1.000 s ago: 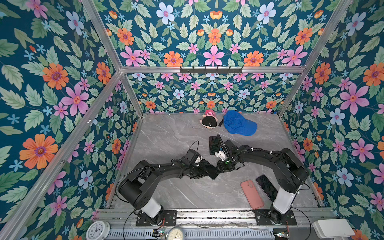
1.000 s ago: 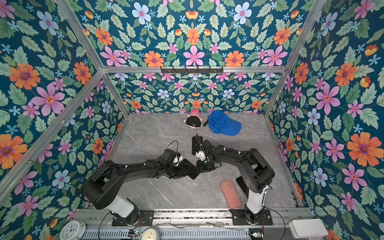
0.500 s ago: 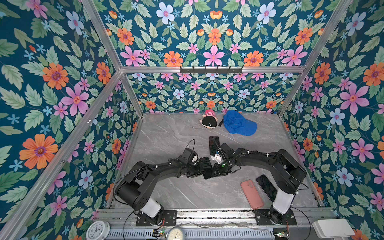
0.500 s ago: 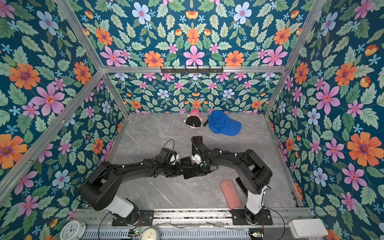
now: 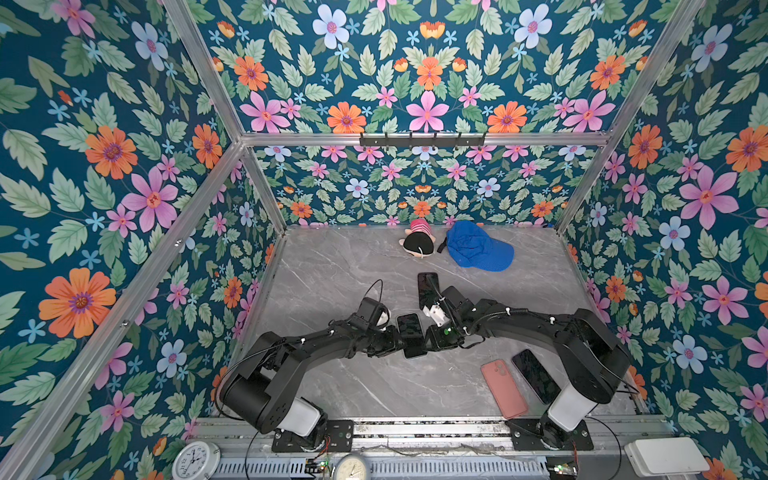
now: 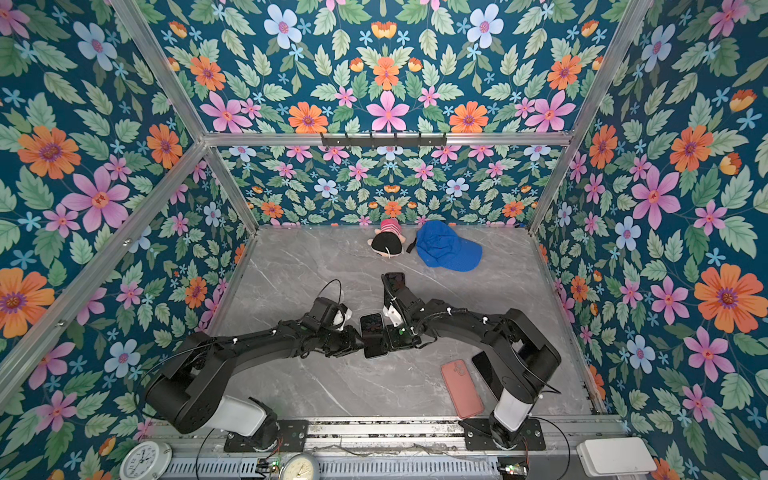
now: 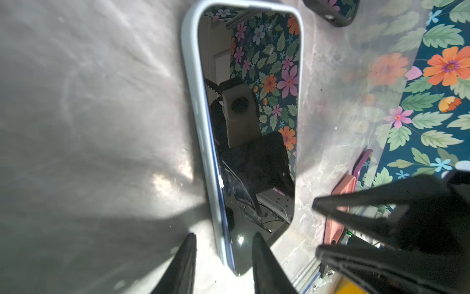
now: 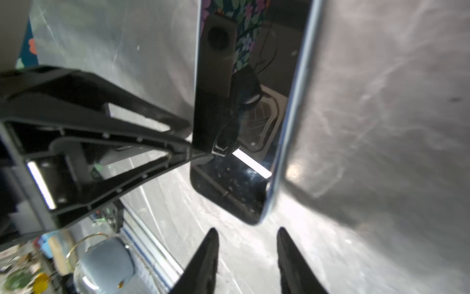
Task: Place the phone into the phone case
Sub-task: 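Grip the cased phone's long edges with both grippers and press the case on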
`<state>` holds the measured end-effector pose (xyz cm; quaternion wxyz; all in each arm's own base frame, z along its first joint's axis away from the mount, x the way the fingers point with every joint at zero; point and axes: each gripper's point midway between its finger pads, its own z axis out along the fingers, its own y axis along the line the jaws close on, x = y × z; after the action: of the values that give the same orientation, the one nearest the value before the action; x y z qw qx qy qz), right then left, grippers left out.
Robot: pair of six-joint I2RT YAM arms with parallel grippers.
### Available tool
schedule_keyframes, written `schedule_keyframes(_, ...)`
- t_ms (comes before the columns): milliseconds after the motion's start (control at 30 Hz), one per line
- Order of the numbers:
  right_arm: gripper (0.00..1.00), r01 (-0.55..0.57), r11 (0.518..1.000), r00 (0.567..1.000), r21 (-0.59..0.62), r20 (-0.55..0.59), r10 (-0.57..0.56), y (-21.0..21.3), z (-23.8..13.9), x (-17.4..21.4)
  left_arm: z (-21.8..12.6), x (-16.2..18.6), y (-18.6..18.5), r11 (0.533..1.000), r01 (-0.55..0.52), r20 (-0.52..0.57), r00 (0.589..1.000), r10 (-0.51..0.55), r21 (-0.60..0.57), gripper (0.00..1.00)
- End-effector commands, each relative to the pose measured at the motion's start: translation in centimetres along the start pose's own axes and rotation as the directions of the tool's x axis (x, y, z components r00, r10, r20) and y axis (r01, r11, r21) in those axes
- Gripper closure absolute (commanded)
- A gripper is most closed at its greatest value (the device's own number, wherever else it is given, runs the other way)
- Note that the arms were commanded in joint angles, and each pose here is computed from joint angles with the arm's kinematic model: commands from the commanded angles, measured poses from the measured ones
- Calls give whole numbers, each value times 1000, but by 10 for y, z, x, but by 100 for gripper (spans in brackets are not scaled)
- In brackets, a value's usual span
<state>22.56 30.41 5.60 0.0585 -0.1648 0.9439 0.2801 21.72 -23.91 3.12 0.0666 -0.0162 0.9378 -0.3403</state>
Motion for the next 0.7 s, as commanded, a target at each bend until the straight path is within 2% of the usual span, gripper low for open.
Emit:
schedule_keyframes(0, 56, 6, 997, 998, 72, 63, -10, -6, -17, -7, -5, 14, 2, 999, 31, -39, 999, -30, 9, 60)
schedule_keyframes(200, 54, 2, 999, 997, 45, 77, -5, 0, -17, -12, -14, 28, -6, 990, 132, -39, 991, -130, 40, 64)
schedule_keyframes(267, 43, -15, 999, 997, 28, 82, 13, 2, -13, -14, -14, 30, -10, 987, 158, -38, 987, -156, 37, 66)
schedule_keyframes(300, 41, -23, 1000, 997, 17, 81, 21, 3, -12, -15, -14, 31, -10, 986, 166, -38, 986, -164, 33, 67)
schedule_keyframes(667, 46, -151, 988, 988, -10, 15, 152, 0, 11, -9, -2, 35, -13, 979, 204, -81, 976, -204, -7, 75)
